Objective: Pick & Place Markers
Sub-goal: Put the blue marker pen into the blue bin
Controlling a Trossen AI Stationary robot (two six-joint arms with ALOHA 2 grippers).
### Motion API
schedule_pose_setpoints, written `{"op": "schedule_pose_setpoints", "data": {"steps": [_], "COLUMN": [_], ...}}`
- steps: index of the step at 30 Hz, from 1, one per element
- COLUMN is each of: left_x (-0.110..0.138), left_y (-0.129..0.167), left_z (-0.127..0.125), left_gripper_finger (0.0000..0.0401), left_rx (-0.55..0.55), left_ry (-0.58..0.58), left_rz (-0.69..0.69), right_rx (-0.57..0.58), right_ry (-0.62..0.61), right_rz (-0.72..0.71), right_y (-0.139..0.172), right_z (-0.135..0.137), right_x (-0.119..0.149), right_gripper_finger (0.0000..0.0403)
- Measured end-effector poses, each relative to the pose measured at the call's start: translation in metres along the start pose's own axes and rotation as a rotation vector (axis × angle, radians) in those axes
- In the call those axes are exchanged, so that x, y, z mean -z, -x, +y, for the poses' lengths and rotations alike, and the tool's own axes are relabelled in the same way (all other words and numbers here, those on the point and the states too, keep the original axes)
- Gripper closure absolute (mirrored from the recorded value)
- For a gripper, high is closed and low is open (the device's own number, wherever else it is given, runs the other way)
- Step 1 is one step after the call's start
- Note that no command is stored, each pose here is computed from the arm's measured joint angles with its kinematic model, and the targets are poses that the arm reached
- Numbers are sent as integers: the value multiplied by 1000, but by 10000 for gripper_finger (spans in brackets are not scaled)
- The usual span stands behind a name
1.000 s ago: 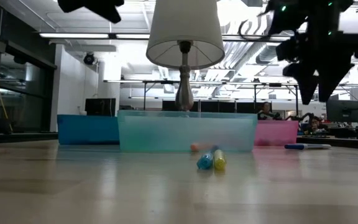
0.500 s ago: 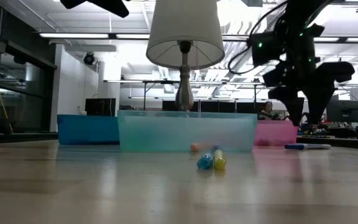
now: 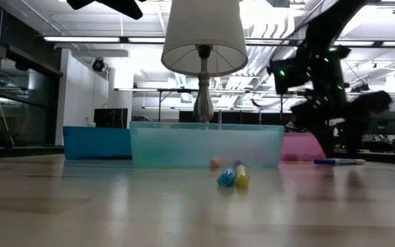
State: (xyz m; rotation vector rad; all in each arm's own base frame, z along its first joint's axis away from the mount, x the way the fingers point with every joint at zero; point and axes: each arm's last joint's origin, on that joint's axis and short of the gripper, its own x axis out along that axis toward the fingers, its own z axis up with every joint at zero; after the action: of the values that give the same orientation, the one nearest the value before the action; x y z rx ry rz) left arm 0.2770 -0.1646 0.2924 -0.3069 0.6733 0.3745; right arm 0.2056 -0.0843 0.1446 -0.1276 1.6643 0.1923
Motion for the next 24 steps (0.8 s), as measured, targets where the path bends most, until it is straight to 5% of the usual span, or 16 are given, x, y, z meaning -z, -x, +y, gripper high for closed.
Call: {"op": "schedule_pose_setpoints", "data": {"steps": [7, 14, 24], "left_x": [0, 0, 1], "left_y": [0, 0, 0], "left_z": [0, 0, 0], "left_gripper_finger": [256, 256, 256], "left_rx": [0, 1, 7], "left_ry": [0, 15, 21], "left_rz": [0, 3, 14], "right_rx": [26, 72, -4], "right_ry": [-28, 4, -115], "right_rz": [-28, -147, -190], "right_y": [-27, -15, -27], "right_z": [12, 16, 15], "right_x": [18, 23, 28], "right_gripper_finger": [156, 156, 159]}}
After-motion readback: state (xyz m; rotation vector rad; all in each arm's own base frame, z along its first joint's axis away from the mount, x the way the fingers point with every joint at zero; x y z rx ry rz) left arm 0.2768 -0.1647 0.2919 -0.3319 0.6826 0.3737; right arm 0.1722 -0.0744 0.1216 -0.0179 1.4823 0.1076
